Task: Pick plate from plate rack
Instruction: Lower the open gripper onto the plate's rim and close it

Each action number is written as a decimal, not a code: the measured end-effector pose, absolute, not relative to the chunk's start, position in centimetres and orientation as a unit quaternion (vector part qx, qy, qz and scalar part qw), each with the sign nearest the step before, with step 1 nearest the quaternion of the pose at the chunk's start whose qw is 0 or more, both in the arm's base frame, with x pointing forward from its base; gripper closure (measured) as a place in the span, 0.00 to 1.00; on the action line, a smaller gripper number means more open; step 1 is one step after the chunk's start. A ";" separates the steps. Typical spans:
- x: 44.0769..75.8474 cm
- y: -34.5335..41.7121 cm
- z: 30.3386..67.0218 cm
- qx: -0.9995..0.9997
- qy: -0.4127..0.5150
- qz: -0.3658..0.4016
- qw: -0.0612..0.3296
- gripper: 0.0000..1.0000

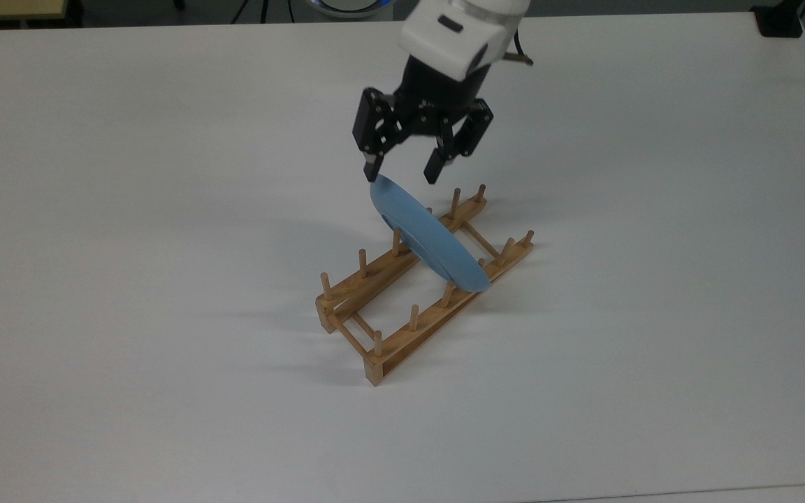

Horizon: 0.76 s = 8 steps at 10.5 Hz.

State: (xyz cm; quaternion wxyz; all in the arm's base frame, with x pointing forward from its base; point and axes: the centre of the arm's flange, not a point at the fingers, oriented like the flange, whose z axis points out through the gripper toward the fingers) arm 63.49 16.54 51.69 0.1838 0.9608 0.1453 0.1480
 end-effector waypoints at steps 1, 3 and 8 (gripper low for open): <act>64.1 17.1 50.1 0.960 0.148 0.151 0.185 0.24; 64.7 18.4 47.7 0.954 0.161 0.154 0.203 0.46; 64.7 19.5 48.4 0.942 0.176 0.170 0.229 0.77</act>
